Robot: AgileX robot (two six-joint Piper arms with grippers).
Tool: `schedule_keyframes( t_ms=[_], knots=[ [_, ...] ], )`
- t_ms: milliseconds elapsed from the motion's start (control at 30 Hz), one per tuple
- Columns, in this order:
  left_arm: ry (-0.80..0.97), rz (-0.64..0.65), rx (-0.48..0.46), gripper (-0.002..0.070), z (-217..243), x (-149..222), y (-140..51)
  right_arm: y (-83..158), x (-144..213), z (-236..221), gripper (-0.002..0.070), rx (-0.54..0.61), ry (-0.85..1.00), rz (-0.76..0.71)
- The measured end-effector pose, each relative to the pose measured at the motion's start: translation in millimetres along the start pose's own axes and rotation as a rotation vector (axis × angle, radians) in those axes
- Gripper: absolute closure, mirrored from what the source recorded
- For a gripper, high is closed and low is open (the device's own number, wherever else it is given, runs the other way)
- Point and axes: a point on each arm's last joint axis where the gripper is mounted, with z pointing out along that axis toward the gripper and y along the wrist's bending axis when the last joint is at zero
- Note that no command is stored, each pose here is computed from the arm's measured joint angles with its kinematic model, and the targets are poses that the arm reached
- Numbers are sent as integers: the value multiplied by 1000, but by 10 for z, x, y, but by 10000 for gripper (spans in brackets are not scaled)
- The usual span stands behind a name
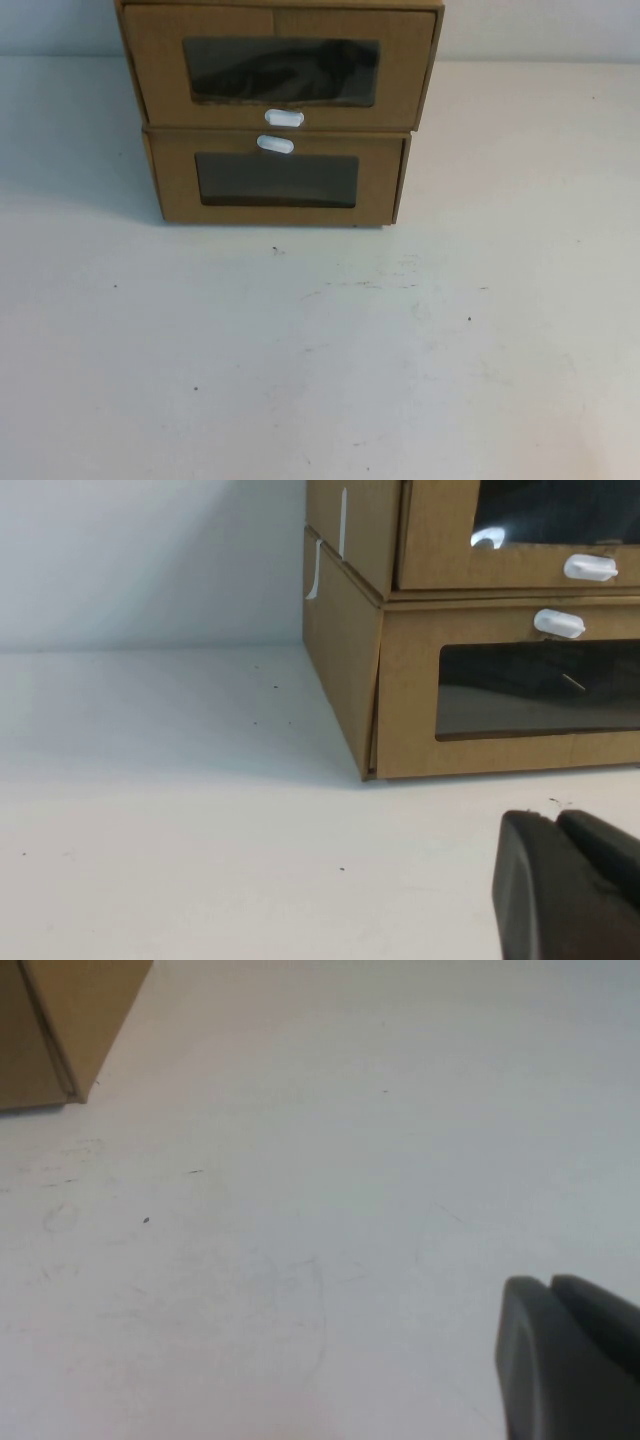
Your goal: Close the shoe box
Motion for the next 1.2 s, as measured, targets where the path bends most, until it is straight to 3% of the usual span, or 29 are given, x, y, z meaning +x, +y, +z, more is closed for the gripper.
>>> schedule_keyframes(
  t_ms=[100, 300, 667, 1200],
  knots=[
    [0, 13, -2, 680, 0, 0, 2, 0, 0, 0, 689, 0, 0, -2],
    [21, 157, -49, 680, -27, 29, 44, 0, 0, 0, 689, 0, 0, -2],
    [235, 154, -91, 680, -64, 222, 95, 1, -1, -1, 689, -1, -2, -1],
    [239, 156, -92, 680, -66, 226, 97, 1, -1, -1, 689, -1, -2, -2]
  ],
)
